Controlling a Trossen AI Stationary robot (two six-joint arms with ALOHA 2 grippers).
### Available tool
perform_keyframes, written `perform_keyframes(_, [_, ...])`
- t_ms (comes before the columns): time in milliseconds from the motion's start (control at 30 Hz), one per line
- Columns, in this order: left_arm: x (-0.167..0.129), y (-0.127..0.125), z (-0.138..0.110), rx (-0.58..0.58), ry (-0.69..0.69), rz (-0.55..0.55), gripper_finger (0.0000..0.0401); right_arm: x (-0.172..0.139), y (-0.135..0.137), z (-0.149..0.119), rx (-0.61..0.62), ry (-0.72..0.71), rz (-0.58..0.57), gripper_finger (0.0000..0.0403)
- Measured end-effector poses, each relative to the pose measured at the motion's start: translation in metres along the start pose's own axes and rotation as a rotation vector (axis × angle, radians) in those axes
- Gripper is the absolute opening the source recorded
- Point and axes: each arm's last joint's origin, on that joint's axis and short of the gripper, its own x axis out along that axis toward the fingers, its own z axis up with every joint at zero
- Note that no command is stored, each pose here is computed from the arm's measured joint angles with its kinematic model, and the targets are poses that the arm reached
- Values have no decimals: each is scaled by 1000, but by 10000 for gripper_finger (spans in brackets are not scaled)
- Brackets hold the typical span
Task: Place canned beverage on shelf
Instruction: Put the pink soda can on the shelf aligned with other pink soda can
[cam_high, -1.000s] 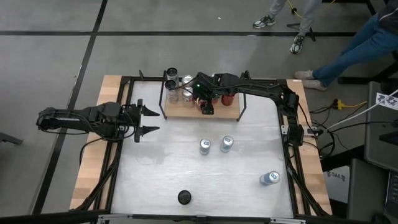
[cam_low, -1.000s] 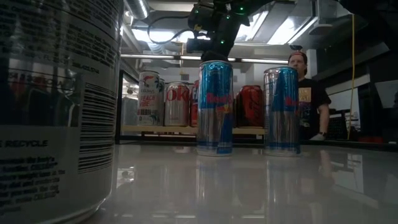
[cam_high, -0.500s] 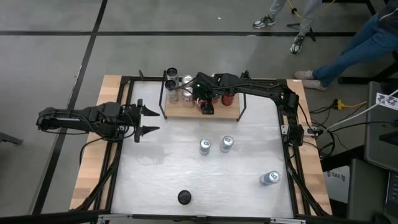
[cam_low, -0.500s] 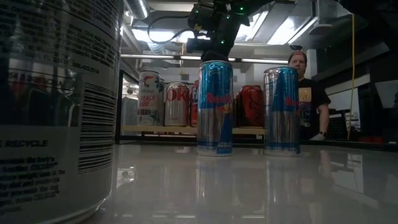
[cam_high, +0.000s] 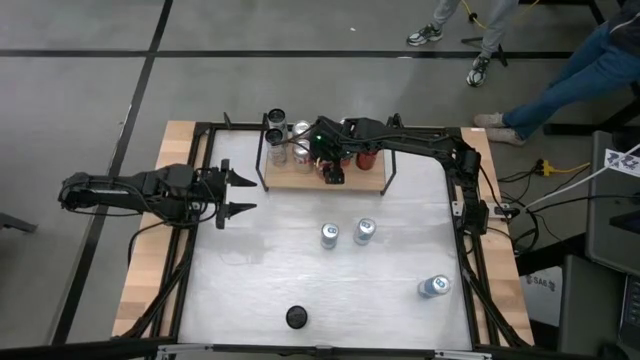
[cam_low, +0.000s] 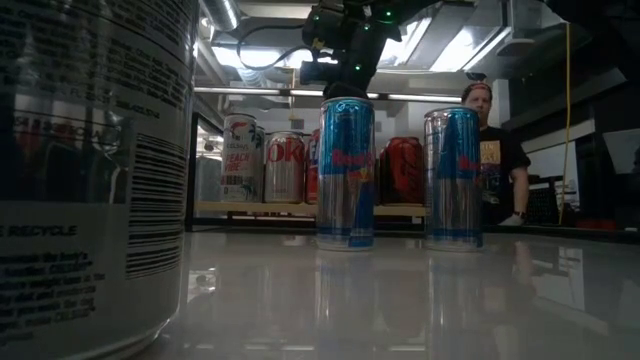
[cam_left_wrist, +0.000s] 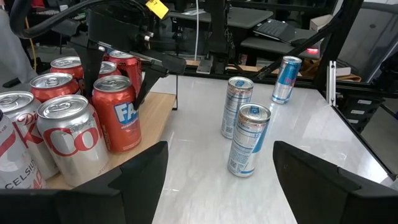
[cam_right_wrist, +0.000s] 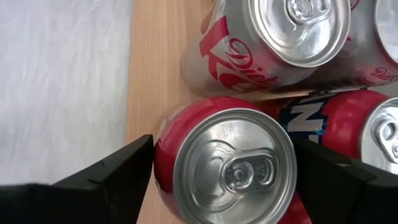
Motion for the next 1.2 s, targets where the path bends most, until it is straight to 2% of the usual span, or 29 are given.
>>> perform_keyframes(1200, [0,0,0,0,0,0,283,-10,-4,3,0,19,-69,337])
